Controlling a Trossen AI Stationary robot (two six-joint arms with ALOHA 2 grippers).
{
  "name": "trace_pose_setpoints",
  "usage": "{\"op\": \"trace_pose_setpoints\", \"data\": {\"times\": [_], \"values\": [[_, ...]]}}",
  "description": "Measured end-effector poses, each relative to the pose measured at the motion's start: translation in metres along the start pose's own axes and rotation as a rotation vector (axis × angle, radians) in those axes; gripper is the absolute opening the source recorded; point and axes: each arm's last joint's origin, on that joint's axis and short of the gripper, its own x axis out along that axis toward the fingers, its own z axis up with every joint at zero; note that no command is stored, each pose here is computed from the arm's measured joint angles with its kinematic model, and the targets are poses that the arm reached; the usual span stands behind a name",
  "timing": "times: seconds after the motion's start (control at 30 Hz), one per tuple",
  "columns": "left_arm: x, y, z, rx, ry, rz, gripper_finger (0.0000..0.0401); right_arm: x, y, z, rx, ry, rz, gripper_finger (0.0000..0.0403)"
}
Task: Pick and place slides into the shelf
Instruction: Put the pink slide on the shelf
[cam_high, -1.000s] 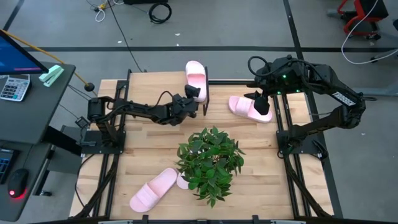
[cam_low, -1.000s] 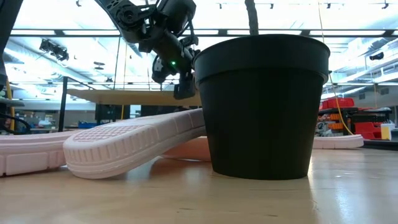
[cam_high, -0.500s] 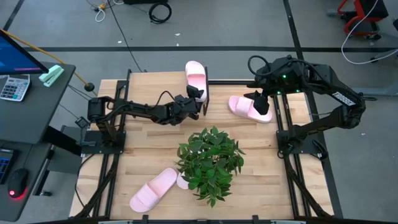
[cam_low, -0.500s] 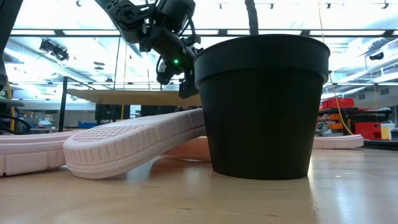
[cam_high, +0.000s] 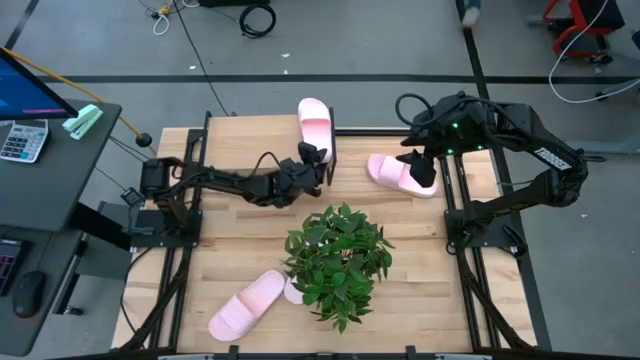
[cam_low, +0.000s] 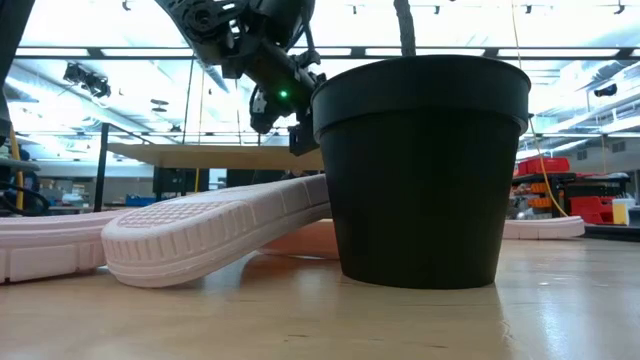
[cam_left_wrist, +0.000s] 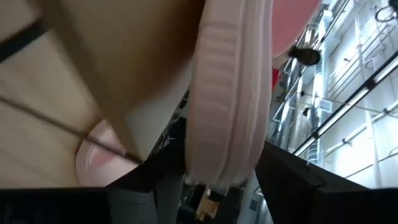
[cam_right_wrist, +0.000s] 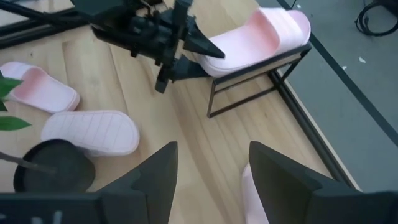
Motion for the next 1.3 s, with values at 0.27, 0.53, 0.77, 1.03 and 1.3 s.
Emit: {"op": "trace_pose_setpoints", "data": {"times": [0.27, 0.53, 0.77, 1.03, 1.3], "values": [[-0.014, 0.008, -0.011, -0.069, 0.045, 0.018, 0.0172, 0.0, 0.0, -0.002, 0.018, 0.02, 0.0, 0.0204], [-0.032, 0.012, -0.017, -0.031, 0.038, -0.003, 0.017, 0.0, 0.0, -0.005, 0.023, 0.053, 0.016, 0.0204], [-0.057, 0.008, -0.024, 0.032, -0.027, -0.074, 0.0168, -0.001, -0.002, -0.014, 0.012, 0.151, 0.001, 0.0204], [-0.106, -0.017, -0.009, 0.249, -0.154, -0.078, 0.0169, 0.008, -0.005, -0.03, 0.029, 0.201, -0.018, 0.0204], [-0.153, -0.068, 0.017, 0.428, -0.17, -0.097, 0.0169, 0.059, -0.027, -0.071, 0.208, 0.243, -0.094, 0.0204]]}}
